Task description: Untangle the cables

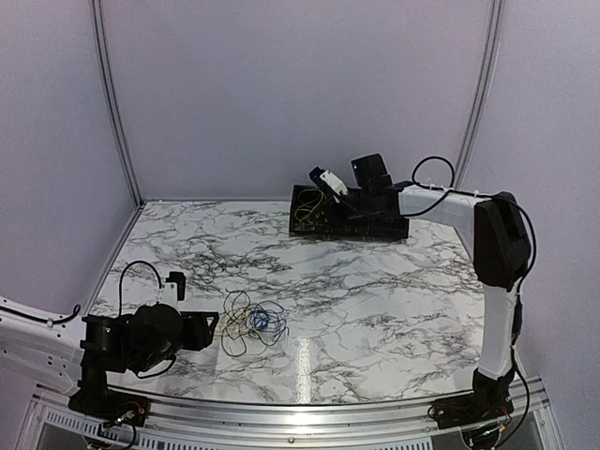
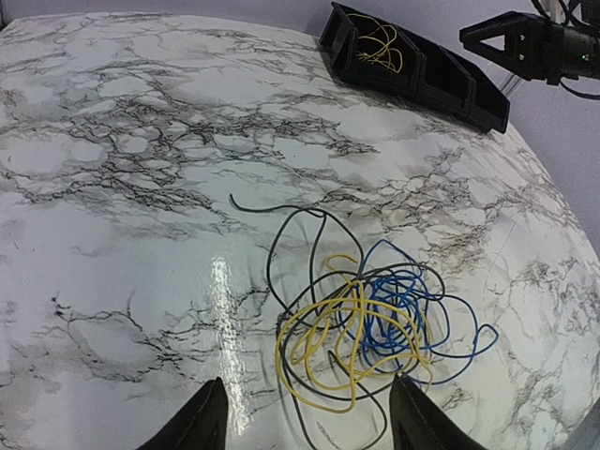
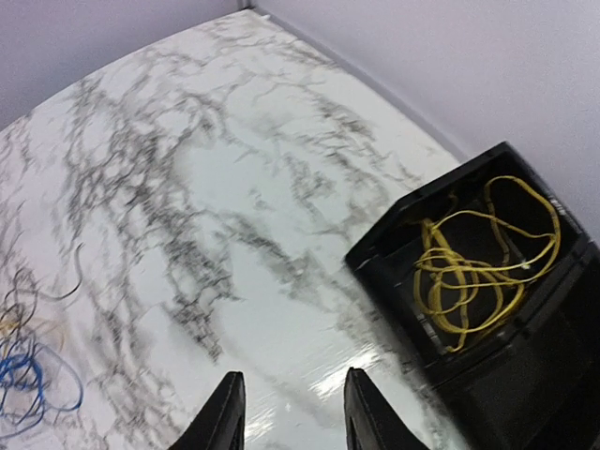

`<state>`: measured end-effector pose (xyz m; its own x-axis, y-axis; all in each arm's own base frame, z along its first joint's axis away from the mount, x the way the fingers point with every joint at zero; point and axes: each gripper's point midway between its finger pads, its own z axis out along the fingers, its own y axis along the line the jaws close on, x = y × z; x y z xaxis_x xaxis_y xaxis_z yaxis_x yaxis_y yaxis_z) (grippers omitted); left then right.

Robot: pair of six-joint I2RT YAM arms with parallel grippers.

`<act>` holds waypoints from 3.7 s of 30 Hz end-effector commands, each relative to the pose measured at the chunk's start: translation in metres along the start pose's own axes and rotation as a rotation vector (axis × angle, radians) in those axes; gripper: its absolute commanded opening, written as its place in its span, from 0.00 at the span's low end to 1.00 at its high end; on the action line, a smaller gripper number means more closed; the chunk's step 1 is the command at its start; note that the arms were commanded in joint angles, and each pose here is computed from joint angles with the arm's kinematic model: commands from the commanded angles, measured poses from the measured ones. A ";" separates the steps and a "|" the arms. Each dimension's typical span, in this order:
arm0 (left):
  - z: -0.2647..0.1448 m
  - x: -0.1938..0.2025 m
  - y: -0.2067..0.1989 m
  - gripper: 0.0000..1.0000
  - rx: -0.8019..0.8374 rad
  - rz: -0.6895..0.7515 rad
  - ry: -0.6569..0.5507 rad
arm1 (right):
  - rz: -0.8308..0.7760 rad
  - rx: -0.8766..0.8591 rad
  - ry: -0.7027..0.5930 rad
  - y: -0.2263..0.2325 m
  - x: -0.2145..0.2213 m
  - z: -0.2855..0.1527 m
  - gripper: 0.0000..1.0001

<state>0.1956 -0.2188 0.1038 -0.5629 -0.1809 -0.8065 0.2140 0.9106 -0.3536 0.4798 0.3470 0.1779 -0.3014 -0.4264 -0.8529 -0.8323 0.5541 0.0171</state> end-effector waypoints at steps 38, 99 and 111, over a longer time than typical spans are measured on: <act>0.048 -0.014 -0.051 0.00 -0.037 0.203 0.362 | -0.251 -0.533 -0.090 0.203 0.039 -0.097 0.41; -0.056 -0.145 -0.047 0.00 -0.054 0.092 -0.020 | -0.152 -0.190 -0.206 0.072 -0.094 -0.142 0.00; -0.050 -0.135 -0.031 0.42 -0.101 0.042 -0.045 | -0.126 -0.209 -0.223 0.064 -0.103 -0.127 0.00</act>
<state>0.2240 -0.2227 0.2518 -0.5391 -0.1519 -0.8284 0.2067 0.9297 -0.3049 0.3943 0.3209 0.3187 -0.1274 -0.3170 -0.9398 -0.9410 0.3383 0.0135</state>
